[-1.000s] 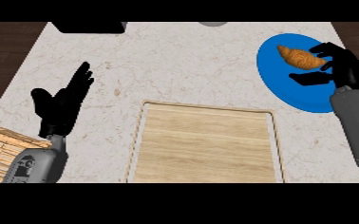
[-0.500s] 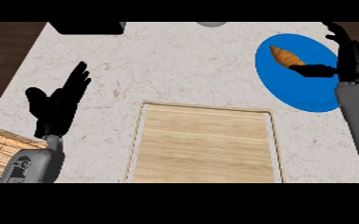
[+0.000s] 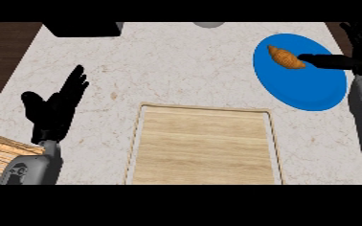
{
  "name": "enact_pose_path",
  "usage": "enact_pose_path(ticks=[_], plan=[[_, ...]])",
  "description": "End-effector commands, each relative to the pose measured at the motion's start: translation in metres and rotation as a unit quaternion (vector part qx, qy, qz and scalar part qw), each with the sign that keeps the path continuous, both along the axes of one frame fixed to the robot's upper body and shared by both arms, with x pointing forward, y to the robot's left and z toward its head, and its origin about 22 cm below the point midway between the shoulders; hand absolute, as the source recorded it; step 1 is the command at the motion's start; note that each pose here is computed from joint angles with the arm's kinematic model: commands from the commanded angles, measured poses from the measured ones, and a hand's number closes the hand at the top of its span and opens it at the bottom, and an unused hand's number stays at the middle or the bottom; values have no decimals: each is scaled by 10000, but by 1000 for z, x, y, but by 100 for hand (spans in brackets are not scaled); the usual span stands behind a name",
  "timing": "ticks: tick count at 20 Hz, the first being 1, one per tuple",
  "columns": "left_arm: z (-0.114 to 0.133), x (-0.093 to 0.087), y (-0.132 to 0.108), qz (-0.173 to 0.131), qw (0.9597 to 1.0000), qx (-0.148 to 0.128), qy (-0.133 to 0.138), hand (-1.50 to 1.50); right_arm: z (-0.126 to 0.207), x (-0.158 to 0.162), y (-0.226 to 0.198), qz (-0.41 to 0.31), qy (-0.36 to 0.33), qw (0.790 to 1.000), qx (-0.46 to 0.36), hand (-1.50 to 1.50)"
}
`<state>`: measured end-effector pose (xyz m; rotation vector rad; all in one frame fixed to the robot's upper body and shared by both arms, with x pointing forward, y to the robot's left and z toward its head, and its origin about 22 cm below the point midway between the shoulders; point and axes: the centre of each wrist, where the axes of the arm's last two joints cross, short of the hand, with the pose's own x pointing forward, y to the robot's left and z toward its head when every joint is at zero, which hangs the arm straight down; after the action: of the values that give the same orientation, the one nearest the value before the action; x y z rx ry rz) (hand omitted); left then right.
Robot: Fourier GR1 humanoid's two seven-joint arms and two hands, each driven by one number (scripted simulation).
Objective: Pick the croissant from the tray and place it in the plate
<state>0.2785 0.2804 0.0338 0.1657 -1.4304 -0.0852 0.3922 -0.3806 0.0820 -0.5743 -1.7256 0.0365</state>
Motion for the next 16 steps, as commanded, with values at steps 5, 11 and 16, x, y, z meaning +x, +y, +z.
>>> enact_pose_path(ticks=[5, 11, 16], plan=[[-18, -9, 0, 89, 9998, -2, 183, 0, -27, -49, -56, 395, 44, 9971, 651, -150], [-18, 8, 0, -48, 9999, 52, 148, 0, -24, -42, -71, 251, -117, 9983, 506, -150], [5, 0, 15, -16, 10000, 24, 65, 0, -39, -67, -87, 199, -65, 9985, 502, -150]])
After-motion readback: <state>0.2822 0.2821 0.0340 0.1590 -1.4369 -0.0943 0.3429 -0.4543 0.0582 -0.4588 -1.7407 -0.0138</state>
